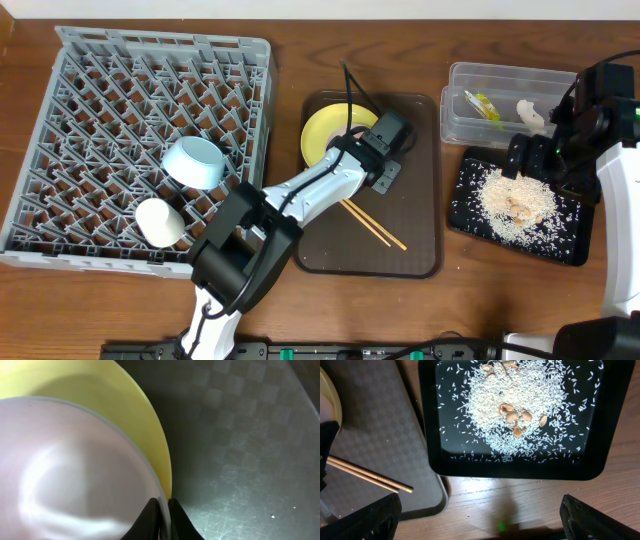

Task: Sort waste into correct bins and load items into the dishwasher
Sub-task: 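Grasp the small white plate on the yellow plate with the left gripper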

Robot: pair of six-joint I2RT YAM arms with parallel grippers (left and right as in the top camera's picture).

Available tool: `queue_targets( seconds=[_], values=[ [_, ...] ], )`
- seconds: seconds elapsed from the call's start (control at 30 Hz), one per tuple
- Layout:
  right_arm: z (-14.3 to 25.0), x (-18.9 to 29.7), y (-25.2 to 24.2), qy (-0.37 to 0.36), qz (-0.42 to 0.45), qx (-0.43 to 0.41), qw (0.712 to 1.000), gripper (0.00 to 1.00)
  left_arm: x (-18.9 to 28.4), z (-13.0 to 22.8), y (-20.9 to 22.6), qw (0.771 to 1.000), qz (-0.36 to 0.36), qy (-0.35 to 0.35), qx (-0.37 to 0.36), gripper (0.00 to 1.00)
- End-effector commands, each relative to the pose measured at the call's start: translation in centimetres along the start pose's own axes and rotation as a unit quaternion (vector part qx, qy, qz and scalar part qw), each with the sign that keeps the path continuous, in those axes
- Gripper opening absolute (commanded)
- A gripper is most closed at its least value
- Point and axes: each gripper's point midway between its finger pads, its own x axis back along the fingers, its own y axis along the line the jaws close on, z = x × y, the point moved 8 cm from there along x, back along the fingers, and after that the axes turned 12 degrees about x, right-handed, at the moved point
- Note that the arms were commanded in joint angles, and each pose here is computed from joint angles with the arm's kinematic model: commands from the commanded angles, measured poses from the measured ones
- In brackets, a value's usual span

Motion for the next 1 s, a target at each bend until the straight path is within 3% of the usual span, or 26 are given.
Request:
queue_targets(
  seconds=[0.0,0.27,0.47,0.6,0.77,0.97],
  values=[
    [-0.2,0.6,-0.2,-0.013,0.007,-0.008,1.0,0.99,2.5,-1.2,-0.1,1.0,0.004,-0.027,0.007,0.08],
    [-0.2,0.6,-0.2,-0.013,0.007,-0.008,1.0,0.99,7.5,-2.8,0.8,0.997,0.014,-0.074,0.02,0.08],
    [-0.2,0.6,-0.2,-0.013,0.007,-0.008,1.0,0.99,12.3,-4.2,4.9,0.992,0.007,-0.11,0.064,0.08],
    [-0.2,0.6,-0.2,-0.014,0.007,-0.008,1.0,0.99,14.4,-4.5,6.7,0.988,0.064,-0.112,0.088,0.08],
    [-0.2,0.6,-0.2,-0.014,0.007,-0.008,1.0,0.99,13.3,-3.8,6.0,0.99,0.074,-0.091,0.081,0.1],
    [-0.2,0.6,-0.2,-0.014,0.006,-0.008,1.0,0.99,9.4,-2.4,3.0,0.994,0.082,-0.044,0.051,0.28]
  ],
)
